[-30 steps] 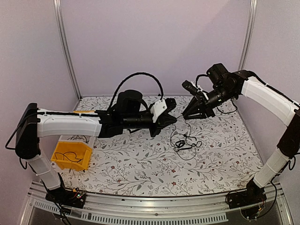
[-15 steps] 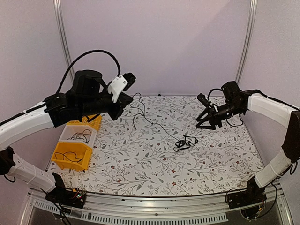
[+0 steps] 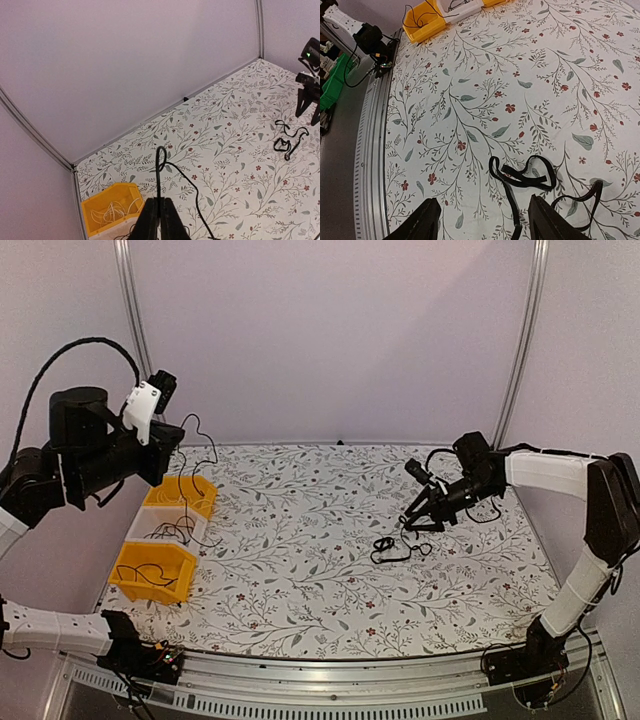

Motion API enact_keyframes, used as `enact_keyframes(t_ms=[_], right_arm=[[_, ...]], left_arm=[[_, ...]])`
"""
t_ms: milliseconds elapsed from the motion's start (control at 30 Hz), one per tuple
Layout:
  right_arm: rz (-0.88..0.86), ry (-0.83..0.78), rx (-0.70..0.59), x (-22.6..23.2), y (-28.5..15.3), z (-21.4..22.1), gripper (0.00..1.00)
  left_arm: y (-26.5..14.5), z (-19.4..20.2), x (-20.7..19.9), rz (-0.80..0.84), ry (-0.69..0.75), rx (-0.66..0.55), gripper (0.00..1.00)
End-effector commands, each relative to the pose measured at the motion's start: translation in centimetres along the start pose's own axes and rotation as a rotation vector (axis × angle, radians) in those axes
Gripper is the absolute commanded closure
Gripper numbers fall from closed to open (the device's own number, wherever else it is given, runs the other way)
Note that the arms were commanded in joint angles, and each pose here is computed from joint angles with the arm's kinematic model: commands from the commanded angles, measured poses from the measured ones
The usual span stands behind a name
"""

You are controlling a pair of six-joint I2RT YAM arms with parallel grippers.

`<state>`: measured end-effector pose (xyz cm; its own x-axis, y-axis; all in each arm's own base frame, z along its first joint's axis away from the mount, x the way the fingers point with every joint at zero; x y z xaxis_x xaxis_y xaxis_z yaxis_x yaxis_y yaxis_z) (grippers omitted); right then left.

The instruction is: Untangle the cables

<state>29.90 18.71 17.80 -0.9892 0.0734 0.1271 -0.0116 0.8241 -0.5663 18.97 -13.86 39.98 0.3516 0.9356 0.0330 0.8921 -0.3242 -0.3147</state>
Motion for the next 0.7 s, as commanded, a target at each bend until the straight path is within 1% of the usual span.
enact_keyframes(t_ms=[0,100,167,500,567,667], right_arm=[[-0.072,-0.013,0.035,1.0,3.3,-0.2,0.35],[-0.096,-0.026,0.063,1.6,4.4,0.0,0.34],[-0.099,-0.022,0.067,1.6,4.6,0.3,0.34],[-0.103,-0.011,0.1,1.6,5.0,1.2,0.32],[-0.103,-0.011,0.101,1.5,5.0,1.2,0.32],[-0.102,-0.011,0.108,1.5,5.0,1.3,0.32]], left_arm=[[1.9,2.1,0.5,-0.092,0.037,0.112,1.0],[2.4,3.2,1.1,-0.164,0.069,0.185,1.0],[2.3,3.6,1.5,-0.199,0.072,0.204,1.0],[-0.4,2.1,4.1,-0.312,0.067,0.155,1.0],[-0.9,1.9,4.6,-0.338,0.061,0.158,1.0],[-1.3,2.5,5.3,-0.361,0.072,0.199,1.0]])
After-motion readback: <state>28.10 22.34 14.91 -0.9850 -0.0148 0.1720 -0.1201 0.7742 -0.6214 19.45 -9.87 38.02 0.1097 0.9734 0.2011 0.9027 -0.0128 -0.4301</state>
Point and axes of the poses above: each gripper's point midway between its finger pads, its own y axis out along the fingers, its own x axis along the line the jaws close on, z = x × y, the point moved 7 cm from there along -y, back along the fingers, and after that the axes turned 15 degrees about -y, right-handed, at the moved point
